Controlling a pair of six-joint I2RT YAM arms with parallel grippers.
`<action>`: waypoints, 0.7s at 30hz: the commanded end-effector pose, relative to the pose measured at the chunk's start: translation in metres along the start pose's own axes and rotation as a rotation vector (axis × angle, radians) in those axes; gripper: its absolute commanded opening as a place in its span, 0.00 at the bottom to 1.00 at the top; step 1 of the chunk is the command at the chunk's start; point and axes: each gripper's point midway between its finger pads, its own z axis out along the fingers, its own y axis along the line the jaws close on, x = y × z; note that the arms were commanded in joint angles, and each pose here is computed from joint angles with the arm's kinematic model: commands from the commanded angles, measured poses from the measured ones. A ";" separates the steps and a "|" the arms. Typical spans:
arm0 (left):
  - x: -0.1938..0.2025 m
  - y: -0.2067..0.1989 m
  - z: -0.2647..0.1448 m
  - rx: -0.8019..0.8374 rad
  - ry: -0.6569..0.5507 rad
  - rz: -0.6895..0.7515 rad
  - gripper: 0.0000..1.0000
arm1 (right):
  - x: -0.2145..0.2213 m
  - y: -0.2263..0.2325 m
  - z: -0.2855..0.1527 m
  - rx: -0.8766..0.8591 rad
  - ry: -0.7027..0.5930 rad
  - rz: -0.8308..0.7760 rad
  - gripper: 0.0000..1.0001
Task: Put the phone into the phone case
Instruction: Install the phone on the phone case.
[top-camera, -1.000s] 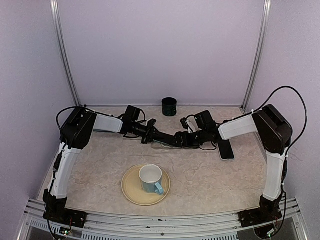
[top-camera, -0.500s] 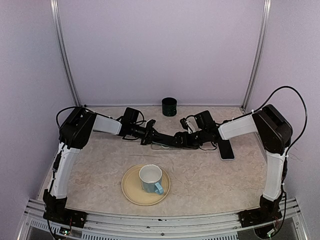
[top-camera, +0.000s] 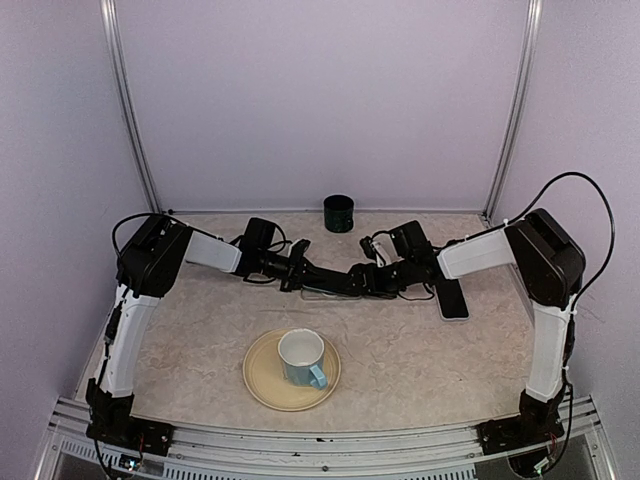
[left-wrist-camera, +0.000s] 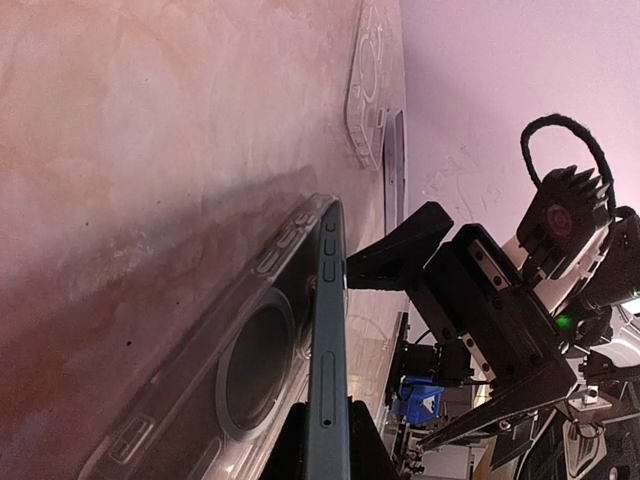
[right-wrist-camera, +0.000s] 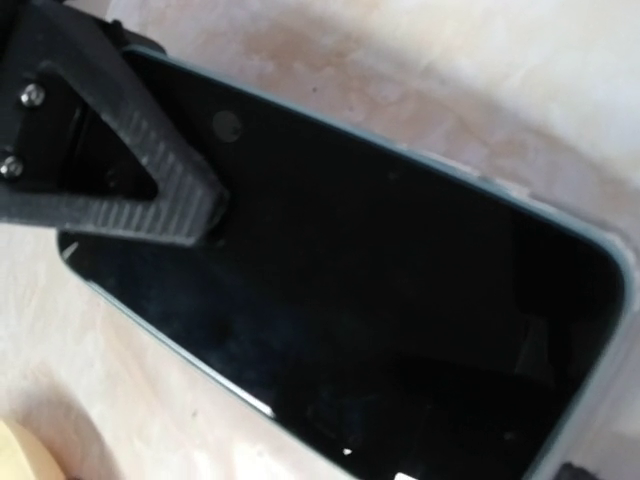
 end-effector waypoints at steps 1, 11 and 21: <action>0.018 0.048 0.003 -0.068 0.018 -0.091 0.00 | -0.009 0.023 -0.015 -0.087 -0.001 -0.024 1.00; -0.001 -0.016 -0.010 0.038 -0.009 0.034 0.00 | -0.027 0.009 -0.039 -0.074 -0.046 -0.009 1.00; 0.007 0.014 -0.002 -0.050 0.002 -0.151 0.00 | -0.026 -0.009 -0.040 -0.001 -0.051 0.001 1.00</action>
